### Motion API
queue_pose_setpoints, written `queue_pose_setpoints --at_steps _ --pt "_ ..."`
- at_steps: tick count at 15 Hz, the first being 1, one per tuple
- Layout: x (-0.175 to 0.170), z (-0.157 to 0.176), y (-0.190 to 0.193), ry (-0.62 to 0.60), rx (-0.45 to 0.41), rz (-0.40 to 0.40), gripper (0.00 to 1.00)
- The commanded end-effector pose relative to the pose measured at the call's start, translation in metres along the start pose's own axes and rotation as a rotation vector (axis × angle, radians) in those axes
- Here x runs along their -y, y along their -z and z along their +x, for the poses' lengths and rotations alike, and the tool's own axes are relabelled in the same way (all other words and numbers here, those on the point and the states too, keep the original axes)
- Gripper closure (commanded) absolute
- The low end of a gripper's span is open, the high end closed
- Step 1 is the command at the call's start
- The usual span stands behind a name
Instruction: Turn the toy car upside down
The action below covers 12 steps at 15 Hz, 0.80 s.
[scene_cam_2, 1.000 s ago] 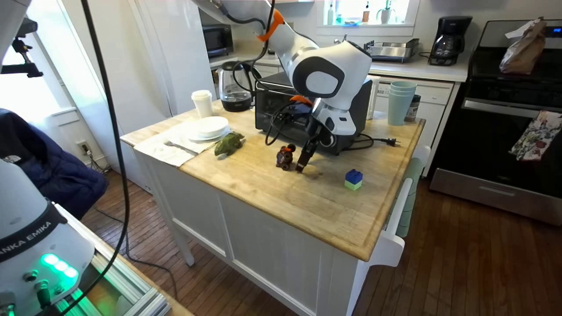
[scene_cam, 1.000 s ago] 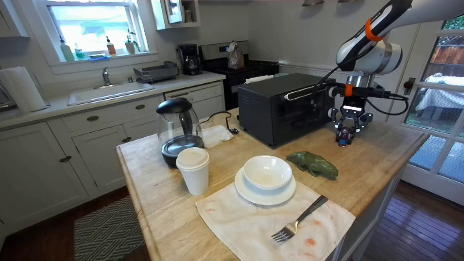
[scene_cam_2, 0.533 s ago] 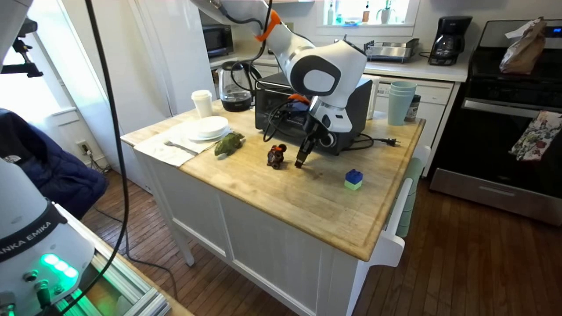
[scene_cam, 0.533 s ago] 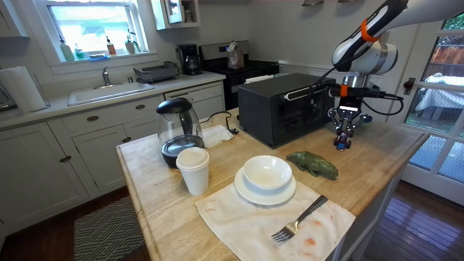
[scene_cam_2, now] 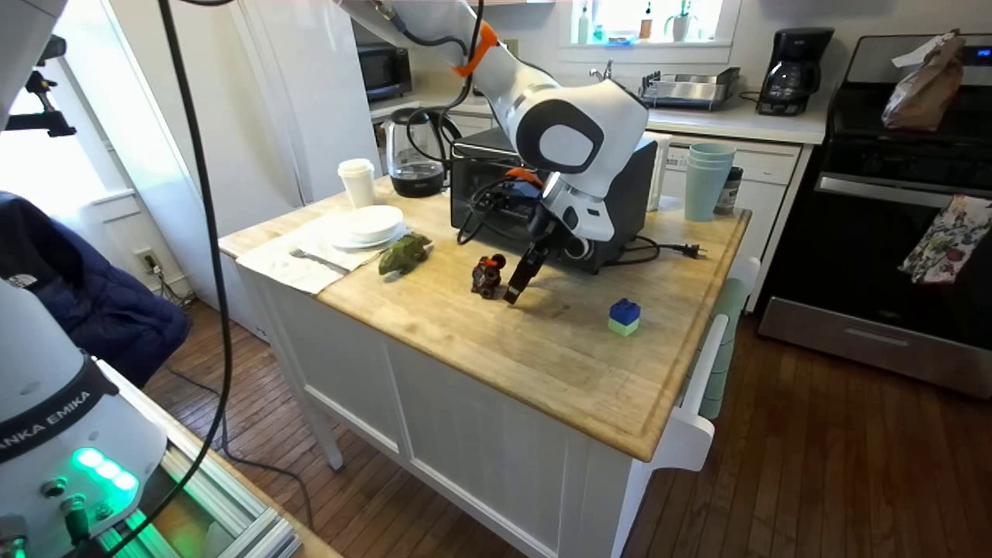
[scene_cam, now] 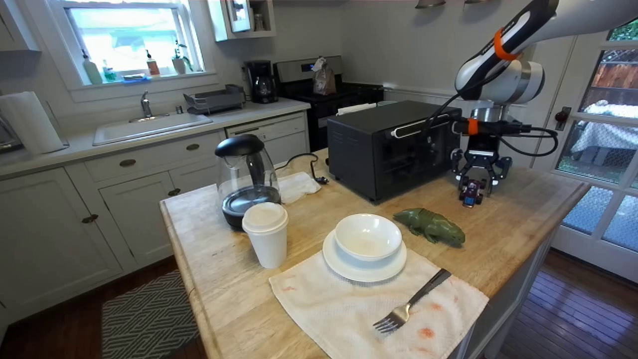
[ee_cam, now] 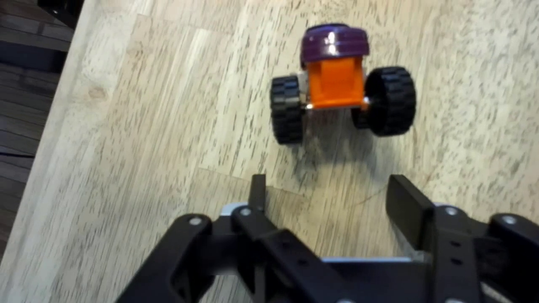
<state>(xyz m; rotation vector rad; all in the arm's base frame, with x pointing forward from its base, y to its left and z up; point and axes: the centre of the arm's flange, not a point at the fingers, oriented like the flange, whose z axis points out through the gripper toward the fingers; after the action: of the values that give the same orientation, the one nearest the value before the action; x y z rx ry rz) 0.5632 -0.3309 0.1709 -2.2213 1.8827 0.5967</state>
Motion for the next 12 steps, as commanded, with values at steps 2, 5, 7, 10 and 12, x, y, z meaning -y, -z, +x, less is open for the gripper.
queue_pose_setpoints --at_steps 2,5,7,10,12 --pt "0.012 0.010 -0.009 -0.007 0.065 -0.053 0.00" --pt "0.014 0.012 -0.014 0.006 0.112 -0.057 0.00" --pt "0.015 0.013 -0.018 0.003 0.130 -0.078 0.00" --pt "0.017 0.012 -0.022 0.005 0.164 -0.104 0.00" --pt "0.019 0.009 -0.025 0.011 0.185 -0.113 0.00"
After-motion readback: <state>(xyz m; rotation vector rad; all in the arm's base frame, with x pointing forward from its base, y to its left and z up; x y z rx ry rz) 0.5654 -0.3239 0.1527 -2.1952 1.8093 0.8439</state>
